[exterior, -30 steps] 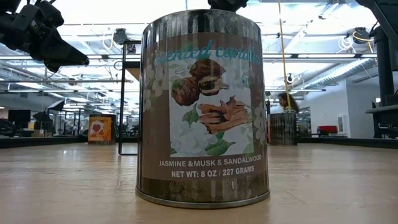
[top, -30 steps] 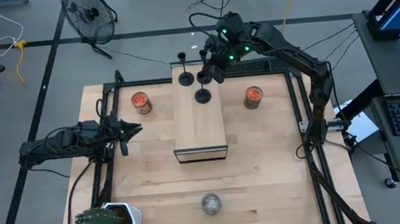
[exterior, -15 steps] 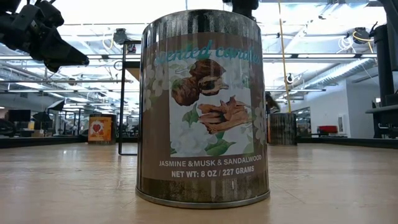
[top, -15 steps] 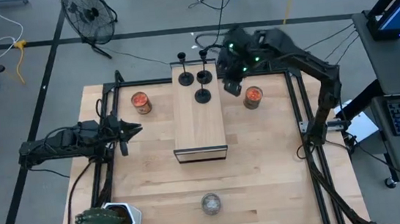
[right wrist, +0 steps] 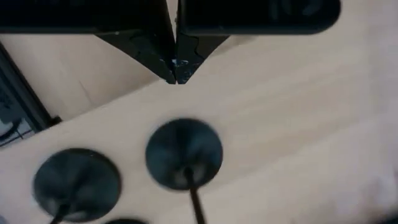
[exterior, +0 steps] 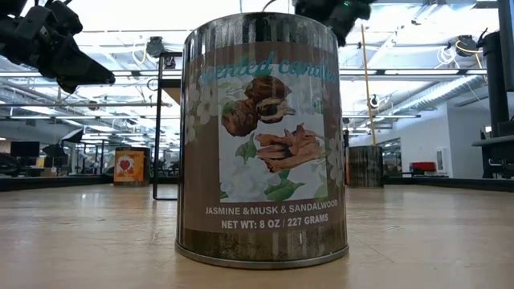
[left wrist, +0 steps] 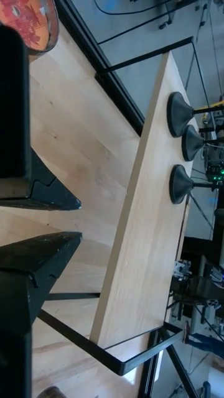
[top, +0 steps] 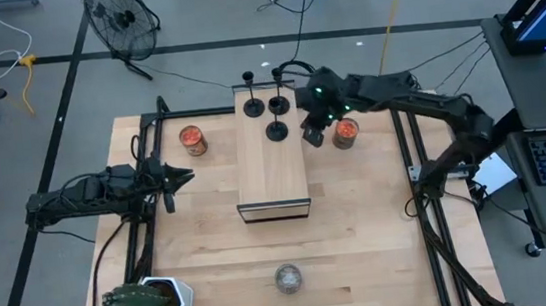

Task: Pick & Place candle stick holders
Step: Put the black candle holder on the shelf

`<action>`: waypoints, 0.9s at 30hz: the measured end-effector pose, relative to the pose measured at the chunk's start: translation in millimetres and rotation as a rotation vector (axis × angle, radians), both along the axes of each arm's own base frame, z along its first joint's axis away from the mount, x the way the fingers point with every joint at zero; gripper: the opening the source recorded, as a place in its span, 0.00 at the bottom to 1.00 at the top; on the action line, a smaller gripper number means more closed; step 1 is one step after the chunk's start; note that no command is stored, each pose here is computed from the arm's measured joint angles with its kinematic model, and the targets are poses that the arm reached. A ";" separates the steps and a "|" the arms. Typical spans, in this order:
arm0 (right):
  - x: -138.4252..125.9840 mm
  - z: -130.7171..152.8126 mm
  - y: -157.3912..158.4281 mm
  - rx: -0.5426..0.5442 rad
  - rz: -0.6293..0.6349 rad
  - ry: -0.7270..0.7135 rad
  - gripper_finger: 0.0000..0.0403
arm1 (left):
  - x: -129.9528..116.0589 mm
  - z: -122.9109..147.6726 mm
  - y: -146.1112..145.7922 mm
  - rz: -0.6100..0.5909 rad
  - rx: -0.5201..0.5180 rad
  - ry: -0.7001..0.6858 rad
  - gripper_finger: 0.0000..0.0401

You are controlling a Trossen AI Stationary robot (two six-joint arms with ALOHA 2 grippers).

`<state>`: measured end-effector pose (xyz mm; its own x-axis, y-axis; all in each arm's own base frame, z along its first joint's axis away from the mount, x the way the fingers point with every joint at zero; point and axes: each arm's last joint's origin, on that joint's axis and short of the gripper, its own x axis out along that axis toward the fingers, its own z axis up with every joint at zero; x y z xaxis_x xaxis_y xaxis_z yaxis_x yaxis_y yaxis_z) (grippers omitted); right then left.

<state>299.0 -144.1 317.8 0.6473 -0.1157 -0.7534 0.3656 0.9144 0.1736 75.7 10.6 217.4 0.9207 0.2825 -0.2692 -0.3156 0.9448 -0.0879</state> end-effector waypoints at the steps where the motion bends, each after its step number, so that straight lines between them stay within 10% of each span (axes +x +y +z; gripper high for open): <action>1: -1.4 -3.9 0.6 -0.008 -0.017 -0.047 0.00 | 0.0 -0.1 0.0 0.000 0.000 0.001 0.18; 27: 6.0 -55.7 -2.0 -0.031 -0.078 -0.244 0.00 | -0.3 0.1 0.9 0.042 -0.025 -0.011 0.18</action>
<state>305.0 -146.0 262.0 0.7978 -0.1930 -0.5712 0.3858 0.8914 0.2377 75.4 11.6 217.5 0.9112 0.3142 -0.2664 -0.3537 0.9283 -0.1151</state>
